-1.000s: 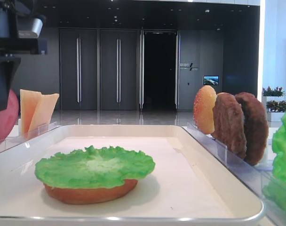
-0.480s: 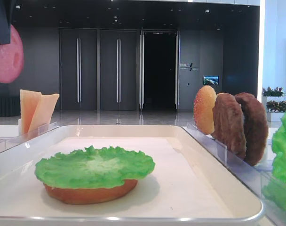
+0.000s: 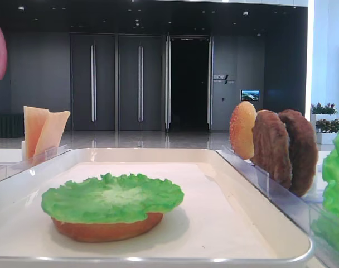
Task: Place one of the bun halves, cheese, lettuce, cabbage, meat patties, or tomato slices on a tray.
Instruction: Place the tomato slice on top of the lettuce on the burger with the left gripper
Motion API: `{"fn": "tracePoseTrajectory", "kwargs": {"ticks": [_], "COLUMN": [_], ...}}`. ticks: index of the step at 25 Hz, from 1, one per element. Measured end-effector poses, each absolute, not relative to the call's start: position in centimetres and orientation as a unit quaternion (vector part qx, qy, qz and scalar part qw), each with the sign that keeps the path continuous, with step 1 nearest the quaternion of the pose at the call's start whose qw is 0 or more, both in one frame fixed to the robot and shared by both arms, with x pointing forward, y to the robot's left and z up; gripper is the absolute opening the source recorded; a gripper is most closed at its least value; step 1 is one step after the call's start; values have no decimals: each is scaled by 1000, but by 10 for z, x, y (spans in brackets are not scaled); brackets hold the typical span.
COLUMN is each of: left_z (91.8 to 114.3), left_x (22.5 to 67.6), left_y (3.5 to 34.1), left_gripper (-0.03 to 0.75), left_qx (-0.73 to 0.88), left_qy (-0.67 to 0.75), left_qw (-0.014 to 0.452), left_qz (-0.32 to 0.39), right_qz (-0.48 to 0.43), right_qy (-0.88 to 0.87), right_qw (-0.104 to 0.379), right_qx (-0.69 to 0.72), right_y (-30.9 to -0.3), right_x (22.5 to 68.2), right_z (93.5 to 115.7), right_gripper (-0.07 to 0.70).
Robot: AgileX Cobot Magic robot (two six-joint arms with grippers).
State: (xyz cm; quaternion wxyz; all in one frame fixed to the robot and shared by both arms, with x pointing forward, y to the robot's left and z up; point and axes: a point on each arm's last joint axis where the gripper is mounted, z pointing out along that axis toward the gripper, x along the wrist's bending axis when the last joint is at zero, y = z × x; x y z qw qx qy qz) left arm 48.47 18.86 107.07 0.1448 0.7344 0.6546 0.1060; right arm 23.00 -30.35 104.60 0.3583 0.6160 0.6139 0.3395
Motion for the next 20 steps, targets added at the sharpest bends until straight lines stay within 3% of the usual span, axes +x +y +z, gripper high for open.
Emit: {"fn": "tracePoseTrajectory", "kwargs": {"ticks": [11,17,20], "left_z": [1071,1075,1079], "left_x": [399,390,392], "left_y": [227,231,222], "left_gripper": [48,48,47], "left_qx": [706,694,690], "left_qy": [675,680,670], "left_qw": [192,216,263], "left_qz": [97,97,76], "right_qz": [340,340,340], "right_qy": [614,614,614], "right_qw": [358,358,358], "right_qx": [616,616,616], "right_y": [-304,-304,-304], "right_x": [230,230,230], "right_z": [1046,1046,1046], "right_gripper": [365,365,365]}}
